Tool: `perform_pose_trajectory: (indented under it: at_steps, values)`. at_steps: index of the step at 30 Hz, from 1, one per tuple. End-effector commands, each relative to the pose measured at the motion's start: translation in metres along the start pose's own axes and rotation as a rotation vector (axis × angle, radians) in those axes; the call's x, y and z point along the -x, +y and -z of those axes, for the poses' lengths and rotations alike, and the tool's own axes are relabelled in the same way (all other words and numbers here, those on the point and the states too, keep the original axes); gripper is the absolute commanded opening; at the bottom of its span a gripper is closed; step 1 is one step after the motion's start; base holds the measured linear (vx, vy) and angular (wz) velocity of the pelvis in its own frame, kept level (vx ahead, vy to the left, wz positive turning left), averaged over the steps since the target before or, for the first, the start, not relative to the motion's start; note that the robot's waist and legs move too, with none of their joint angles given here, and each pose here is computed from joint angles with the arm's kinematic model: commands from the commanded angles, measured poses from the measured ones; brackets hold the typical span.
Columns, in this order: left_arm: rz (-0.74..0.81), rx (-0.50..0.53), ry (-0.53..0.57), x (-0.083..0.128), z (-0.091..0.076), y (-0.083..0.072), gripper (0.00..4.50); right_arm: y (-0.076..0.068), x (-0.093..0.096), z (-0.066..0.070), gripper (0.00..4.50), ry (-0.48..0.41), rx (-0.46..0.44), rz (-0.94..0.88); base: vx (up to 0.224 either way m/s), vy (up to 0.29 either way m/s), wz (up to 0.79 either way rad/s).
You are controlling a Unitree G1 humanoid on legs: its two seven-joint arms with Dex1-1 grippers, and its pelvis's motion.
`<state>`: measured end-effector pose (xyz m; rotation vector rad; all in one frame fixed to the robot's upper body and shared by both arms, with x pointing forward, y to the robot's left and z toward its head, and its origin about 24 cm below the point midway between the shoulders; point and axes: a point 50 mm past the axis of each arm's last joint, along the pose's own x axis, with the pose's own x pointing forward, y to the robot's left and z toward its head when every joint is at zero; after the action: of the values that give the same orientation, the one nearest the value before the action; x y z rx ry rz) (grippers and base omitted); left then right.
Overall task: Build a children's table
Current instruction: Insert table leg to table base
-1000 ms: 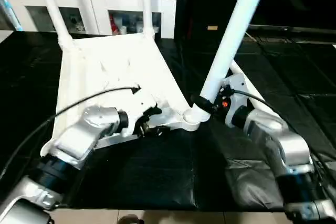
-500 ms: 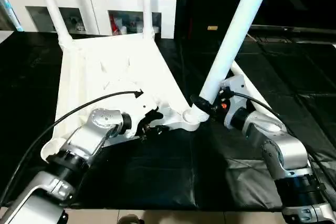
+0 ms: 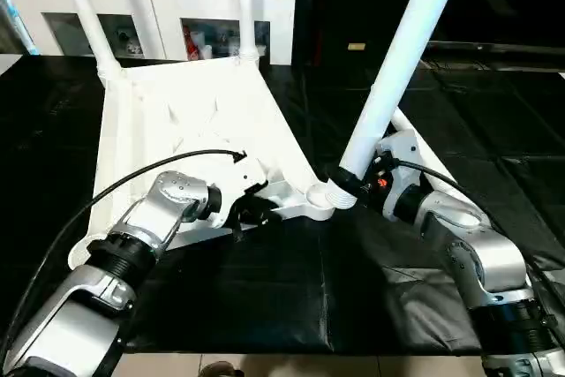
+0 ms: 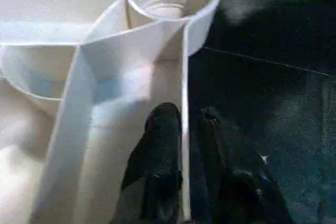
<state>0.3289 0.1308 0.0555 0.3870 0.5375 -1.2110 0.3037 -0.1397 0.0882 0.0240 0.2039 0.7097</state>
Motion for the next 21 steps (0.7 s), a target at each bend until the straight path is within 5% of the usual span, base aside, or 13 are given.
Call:
perform_pose_trajectory:
  at_steps: [1, 7, 21]
  values:
    - [0.009, -0.001, 0.025, 0.000, -0.001, 0.003, 0.49, 0.003, 0.000, -0.004, 1.93, -0.003, 0.021, -0.017, 0.000, 0.000, 0.00]
    - [0.018, 0.006, 0.009, -0.001, -0.003, 0.005, 0.05, 0.004, 0.000, -0.004, 1.93, 0.000, 0.018, -0.028, 0.000, 0.000, 0.00]
    - [0.155, -0.067, -0.060, 0.008, 0.002, -0.010, 0.00, 0.013, -0.012, -0.009, 1.93, 0.003, -0.007, -0.125, 0.000, 0.000, 0.00]
